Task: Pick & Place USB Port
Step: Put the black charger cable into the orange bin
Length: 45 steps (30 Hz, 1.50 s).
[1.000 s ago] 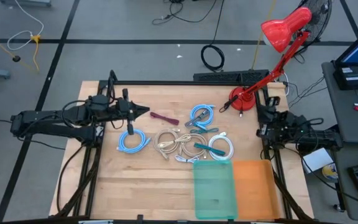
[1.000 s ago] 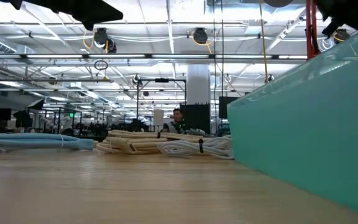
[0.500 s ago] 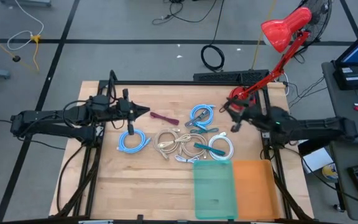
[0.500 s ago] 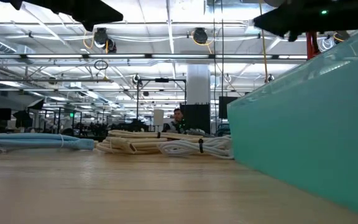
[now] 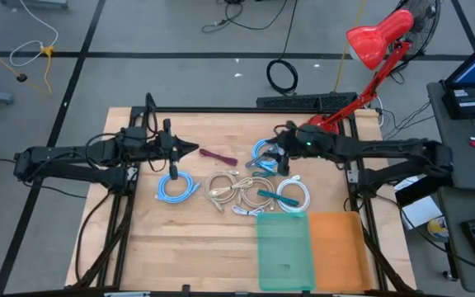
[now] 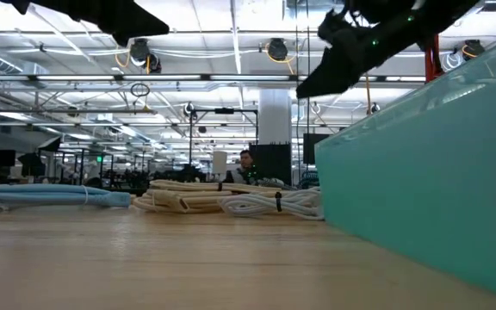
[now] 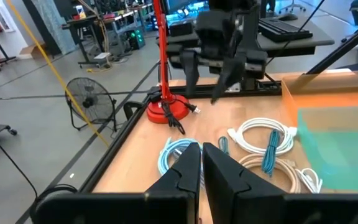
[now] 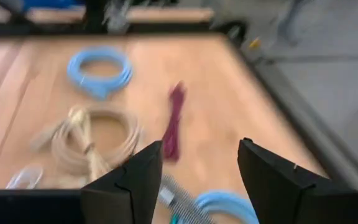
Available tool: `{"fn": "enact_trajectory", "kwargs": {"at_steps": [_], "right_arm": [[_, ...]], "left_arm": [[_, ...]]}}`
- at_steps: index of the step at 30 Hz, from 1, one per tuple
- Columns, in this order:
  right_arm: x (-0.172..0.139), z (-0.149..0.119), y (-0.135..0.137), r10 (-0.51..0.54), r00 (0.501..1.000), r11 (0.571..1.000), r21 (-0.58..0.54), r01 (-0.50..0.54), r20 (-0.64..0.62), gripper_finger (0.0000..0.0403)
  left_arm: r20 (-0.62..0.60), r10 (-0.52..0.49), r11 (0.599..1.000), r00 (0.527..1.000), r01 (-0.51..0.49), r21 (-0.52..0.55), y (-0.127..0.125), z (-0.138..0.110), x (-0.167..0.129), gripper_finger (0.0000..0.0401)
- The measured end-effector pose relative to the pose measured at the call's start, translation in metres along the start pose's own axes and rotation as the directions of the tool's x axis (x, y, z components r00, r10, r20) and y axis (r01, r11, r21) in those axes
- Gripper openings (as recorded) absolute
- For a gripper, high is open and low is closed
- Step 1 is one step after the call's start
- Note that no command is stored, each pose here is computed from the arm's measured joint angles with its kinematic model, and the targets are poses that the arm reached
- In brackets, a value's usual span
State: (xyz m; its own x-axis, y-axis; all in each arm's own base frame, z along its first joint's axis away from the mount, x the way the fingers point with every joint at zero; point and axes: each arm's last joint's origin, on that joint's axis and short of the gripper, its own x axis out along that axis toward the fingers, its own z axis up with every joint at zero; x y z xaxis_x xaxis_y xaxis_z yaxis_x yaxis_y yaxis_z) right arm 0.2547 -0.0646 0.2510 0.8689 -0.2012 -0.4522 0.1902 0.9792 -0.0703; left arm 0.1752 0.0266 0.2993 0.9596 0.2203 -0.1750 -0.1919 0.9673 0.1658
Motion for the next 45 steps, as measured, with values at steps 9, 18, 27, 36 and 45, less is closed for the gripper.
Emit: {"fn": "enact_trajectory", "kwargs": {"at_steps": [9, 18, 27, 36, 45], "right_arm": [[0.025, -0.017, -0.001, 0.047, 0.978, 0.997, -0.057, -0.06, -0.205, 0.0188], [0.056, -0.046, -0.005, 0.044, 0.936, 0.997, -0.04, -0.062, -0.349, 0.0185], [0.077, -0.06, -0.012, -0.021, 0.909, 0.995, -0.1, -0.023, -0.417, 0.0183], [0.101, -0.065, -0.015, -0.061, 0.877, 0.987, -0.158, -0.017, -0.477, 0.0185], [0.109, -0.073, -0.016, -0.107, 0.862, 0.986, -0.162, 0.029, -0.496, 0.0171]], "left_arm": [[-0.007, -0.001, 1.0, 1.0, 0.001, -0.002, 0.0, -0.001, 0.0, 0.0024], [-0.012, -0.002, 1.0, 1.0, 0.002, -0.005, 0.0, -0.001, 0.0, 0.0024], [-0.031, -0.005, 1.0, 0.999, 0.005, -0.004, 0.0, -0.003, 0.0, 0.0024], [-0.032, -0.006, 1.0, 0.999, 0.006, -0.006, -0.001, -0.003, 0.0, 0.0024], [-0.035, -0.008, 1.0, 0.999, 0.008, -0.008, -0.001, -0.003, 0.0, 0.0024]]}}
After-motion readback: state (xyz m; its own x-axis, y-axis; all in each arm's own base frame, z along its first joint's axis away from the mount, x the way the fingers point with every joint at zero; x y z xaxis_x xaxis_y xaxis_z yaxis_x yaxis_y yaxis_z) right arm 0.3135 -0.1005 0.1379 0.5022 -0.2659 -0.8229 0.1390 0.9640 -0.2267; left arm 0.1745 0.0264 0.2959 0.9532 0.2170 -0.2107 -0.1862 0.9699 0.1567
